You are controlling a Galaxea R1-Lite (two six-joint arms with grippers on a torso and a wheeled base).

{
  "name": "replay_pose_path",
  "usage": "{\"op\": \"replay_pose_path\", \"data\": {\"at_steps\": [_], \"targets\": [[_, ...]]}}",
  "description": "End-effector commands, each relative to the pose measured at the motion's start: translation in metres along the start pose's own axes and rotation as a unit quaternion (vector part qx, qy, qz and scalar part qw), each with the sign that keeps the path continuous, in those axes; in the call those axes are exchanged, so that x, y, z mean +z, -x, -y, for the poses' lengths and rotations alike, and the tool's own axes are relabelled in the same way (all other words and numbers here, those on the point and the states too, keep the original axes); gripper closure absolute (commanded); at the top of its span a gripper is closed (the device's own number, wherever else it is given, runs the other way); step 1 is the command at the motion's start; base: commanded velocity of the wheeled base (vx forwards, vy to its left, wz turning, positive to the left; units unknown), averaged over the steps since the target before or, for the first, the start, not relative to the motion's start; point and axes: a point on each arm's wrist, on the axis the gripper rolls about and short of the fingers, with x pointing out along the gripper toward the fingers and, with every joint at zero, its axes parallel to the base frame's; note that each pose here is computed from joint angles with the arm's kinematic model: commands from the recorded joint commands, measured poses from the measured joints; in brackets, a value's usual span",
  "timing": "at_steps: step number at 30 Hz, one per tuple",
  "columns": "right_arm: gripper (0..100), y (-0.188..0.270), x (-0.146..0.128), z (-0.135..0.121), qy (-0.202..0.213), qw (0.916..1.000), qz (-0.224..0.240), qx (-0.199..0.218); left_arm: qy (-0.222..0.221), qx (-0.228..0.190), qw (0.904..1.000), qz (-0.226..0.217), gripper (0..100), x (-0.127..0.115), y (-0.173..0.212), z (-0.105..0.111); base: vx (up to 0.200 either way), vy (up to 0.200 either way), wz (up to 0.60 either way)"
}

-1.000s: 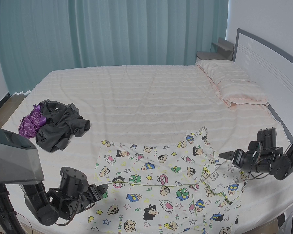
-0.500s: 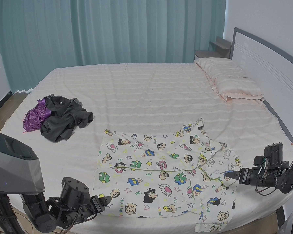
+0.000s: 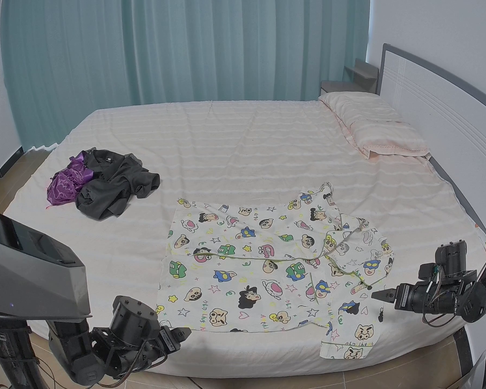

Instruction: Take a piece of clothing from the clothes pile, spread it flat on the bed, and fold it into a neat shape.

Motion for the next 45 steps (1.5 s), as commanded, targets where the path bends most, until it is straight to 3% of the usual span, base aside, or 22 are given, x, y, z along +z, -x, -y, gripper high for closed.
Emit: {"op": "replay_pose_path", "data": {"at_steps": [1, 6, 27, 28, 38, 45], "targets": [[0, -0.001, -0.001, 0.000, 0.001, 1.0000, -0.003, 0.001, 0.010, 0.016, 0.9996, 0.021, 0, 0.001, -0.023, 0.007, 0.000, 0.000, 0.00], [0, -0.001, -0.001, -0.001, 0.002, 1.0000, -0.003, 0.003, 0.007, 0.045, 0.9976, 0.052, 0, 0.001, -0.044, 0.009, 0.000, 0.000, 0.00], [0, -0.007, -0.003, 0.000, 0.011, 0.9991, 0.036, 0.022, 0.021, 0.049, 0.9941, 0.094, 0, 0.022, -0.073, 0.019, 0.000, 0.000, 0.00], [0, -0.007, -0.004, 0.000, 0.011, 0.9991, 0.035, 0.021, 0.021, 0.051, 0.9940, 0.095, 100, 0.022, -0.073, 0.019, 0.000, 0.000, 0.00], [0, -0.007, -0.003, -0.001, 0.013, 0.9989, 0.035, 0.027, 0.022, 0.062, 0.9918, 0.110, 100, 0.027, -0.075, 0.018, 0.000, 0.000, 0.00], [0, -0.027, -0.003, 0.006, 0.005, 0.9997, 0.020, 0.010, 0.049, 0.037, 0.9818, 0.180, 100, 0.047, -0.070, 0.024, 0.000, 0.000, 0.00]]}}
